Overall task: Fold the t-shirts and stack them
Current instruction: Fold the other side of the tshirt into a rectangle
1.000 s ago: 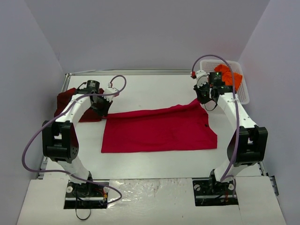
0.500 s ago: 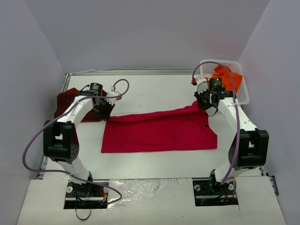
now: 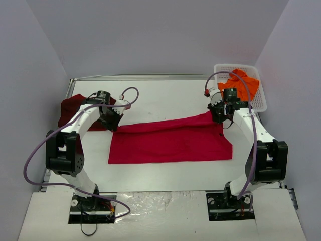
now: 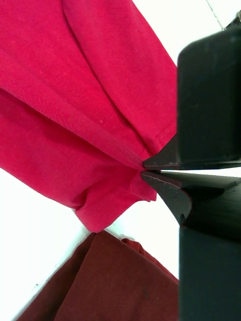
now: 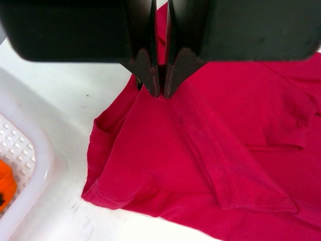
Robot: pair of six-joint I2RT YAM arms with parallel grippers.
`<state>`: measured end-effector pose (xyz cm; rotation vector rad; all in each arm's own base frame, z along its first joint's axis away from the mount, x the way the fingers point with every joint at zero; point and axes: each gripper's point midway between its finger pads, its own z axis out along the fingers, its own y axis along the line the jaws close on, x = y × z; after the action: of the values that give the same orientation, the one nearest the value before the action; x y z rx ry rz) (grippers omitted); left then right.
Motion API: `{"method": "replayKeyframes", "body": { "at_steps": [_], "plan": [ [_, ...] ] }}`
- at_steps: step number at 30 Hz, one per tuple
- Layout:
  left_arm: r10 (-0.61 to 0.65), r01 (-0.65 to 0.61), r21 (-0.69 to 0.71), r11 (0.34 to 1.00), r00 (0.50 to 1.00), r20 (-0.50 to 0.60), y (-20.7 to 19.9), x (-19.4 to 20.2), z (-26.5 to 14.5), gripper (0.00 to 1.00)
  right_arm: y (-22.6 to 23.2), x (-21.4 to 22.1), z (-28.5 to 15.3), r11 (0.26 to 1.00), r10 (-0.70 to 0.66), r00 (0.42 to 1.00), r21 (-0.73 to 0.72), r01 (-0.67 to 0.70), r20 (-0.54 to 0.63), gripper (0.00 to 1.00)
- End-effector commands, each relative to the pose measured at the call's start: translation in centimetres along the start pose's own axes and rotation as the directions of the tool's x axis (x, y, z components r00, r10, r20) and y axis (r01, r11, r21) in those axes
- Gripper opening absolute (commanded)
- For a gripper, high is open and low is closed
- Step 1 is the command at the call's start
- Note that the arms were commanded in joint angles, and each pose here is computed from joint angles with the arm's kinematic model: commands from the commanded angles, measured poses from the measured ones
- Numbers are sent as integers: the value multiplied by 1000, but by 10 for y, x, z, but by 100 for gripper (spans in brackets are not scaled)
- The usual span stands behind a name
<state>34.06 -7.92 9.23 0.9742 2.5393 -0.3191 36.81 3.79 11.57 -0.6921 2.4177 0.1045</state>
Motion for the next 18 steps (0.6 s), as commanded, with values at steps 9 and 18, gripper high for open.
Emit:
{"method": "replayKeyframes", "body": {
  "at_steps": [9, 18],
  "plan": [
    [37, -37, 34, 999, 999, -1, -17, 5, -4, 2, 12, 20, -5, 999, -2, 1000, -35, 1, -25, 0],
    [45, -44, 55, 998, 999, -20, -22, 12, 2, 2, 18, 36, -1, 999, -2, 998, -47, 0, -59, 0]
  ]
}}
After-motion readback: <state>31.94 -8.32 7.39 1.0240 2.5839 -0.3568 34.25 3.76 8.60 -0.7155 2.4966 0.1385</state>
